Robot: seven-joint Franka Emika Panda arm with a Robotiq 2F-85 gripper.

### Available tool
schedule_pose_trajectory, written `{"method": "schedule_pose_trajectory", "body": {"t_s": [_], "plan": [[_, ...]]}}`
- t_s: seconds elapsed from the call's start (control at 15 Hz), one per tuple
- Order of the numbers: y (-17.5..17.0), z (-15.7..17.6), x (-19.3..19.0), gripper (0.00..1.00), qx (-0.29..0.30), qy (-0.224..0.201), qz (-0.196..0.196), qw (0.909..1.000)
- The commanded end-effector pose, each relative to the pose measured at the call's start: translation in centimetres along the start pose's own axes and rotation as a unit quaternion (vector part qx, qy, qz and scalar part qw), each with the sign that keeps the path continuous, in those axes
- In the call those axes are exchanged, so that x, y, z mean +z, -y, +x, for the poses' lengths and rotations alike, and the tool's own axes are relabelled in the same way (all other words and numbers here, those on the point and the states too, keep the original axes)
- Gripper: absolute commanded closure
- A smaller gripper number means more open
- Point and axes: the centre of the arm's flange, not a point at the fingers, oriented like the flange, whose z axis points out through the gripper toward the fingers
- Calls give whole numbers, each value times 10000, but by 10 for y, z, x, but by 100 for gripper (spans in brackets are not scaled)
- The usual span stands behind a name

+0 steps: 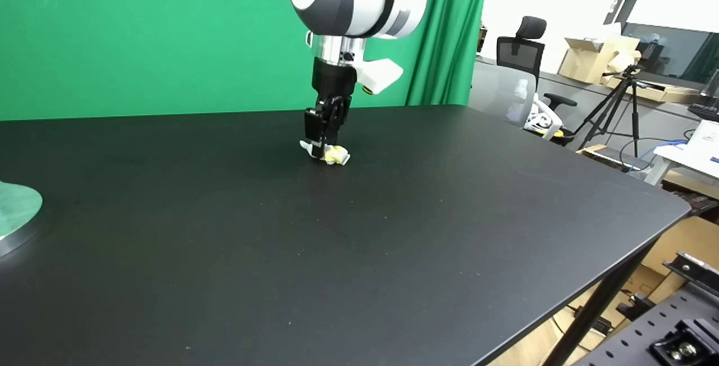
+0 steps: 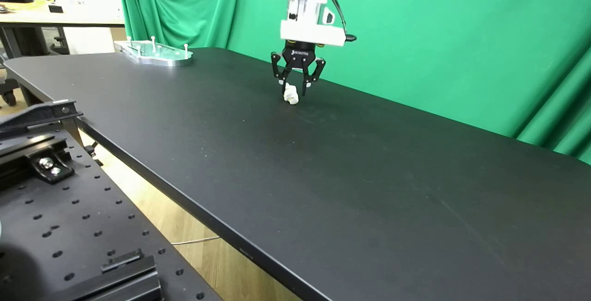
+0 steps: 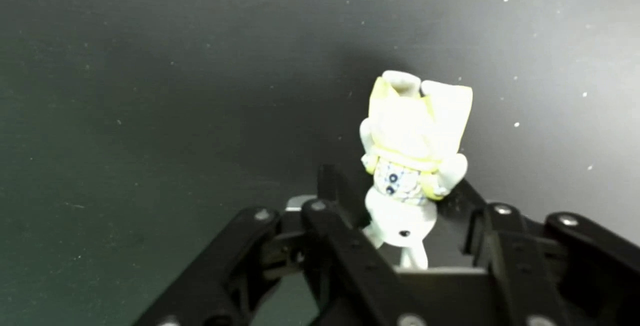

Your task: Move the white toy to the center of the table

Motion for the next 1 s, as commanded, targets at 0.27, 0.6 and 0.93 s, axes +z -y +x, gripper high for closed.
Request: {"method": "schedule_pose_trajectory", "body": {"t_s": [0.27,0.6,0.93], "plan": [[18,-4,-24,90,1275,460,321,9903],[42,-37,-63,90,2418,506,185,9688],[52,-84,-73,90,3367,510,2,9402]]}}
